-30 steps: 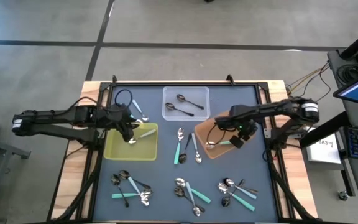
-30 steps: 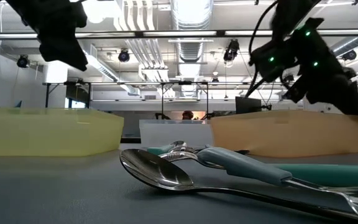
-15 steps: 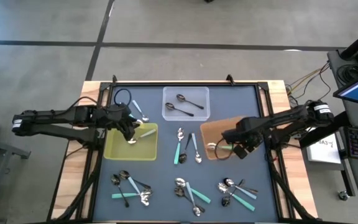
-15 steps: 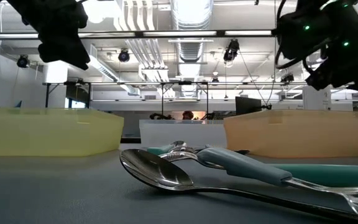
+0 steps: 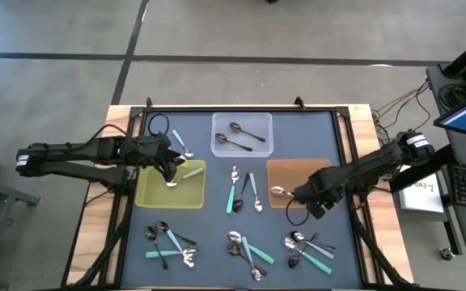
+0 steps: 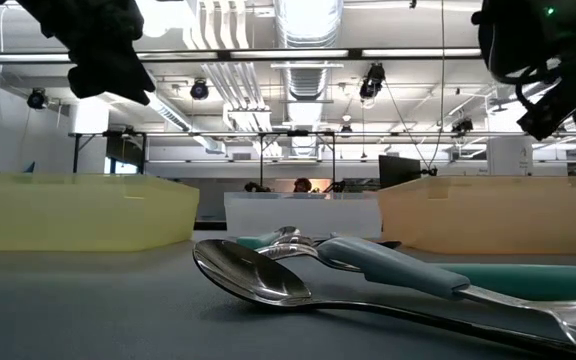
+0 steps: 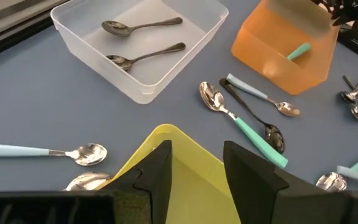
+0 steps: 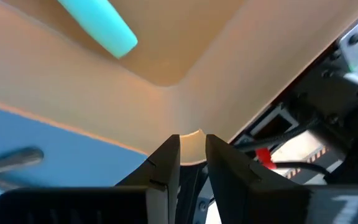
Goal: Sort silverware by color (type)
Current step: Adjust the orange bin on the table, then put the green spoon into the orange bin
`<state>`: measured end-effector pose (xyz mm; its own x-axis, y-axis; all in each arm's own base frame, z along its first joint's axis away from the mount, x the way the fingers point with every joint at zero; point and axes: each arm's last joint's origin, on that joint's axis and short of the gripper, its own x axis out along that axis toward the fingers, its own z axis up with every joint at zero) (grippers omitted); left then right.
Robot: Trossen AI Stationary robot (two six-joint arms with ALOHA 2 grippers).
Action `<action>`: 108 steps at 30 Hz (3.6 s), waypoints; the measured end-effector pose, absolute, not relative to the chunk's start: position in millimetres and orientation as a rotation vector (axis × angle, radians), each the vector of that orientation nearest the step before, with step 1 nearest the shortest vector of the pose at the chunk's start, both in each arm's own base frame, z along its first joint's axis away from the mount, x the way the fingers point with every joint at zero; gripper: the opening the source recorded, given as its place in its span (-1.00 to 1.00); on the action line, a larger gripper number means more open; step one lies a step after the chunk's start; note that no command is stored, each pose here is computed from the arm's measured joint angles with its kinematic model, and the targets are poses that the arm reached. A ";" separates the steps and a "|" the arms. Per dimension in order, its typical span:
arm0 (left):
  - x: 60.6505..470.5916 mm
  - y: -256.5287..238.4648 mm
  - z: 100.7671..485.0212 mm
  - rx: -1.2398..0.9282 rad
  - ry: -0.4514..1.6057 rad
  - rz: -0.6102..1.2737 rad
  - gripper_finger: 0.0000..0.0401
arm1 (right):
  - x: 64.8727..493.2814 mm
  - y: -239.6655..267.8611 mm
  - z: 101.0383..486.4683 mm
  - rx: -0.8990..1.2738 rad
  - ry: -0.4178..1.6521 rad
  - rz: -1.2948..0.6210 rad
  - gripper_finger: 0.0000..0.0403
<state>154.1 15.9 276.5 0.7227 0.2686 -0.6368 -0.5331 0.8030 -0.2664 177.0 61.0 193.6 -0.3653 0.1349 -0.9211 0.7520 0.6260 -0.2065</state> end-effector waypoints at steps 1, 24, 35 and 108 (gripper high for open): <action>154.0 15.9 276.4 -0.458 0.618 0.460 -0.37 | 176.0 62.4 194.4 0.717 1.865 -0.769 -0.66; 215.0 13.2 244.9 -0.581 0.726 0.296 -0.37 | 174.2 63.5 274.9 0.809 1.256 -0.830 -0.66; 260.6 9.6 216.0 -0.711 0.672 0.315 -0.37 | 194.6 68.4 265.9 0.647 1.248 -0.851 -0.66; 398.0 -37.8 214.2 -0.556 0.721 0.298 -0.89 | 200.8 68.1 259.3 0.479 1.258 -0.806 -0.66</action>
<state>398.0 -37.8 214.2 0.7180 0.0687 -0.6926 -0.4402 0.8156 -0.3754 200.8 68.1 259.3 0.0951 -0.2695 -0.9583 0.7580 0.6436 -0.1058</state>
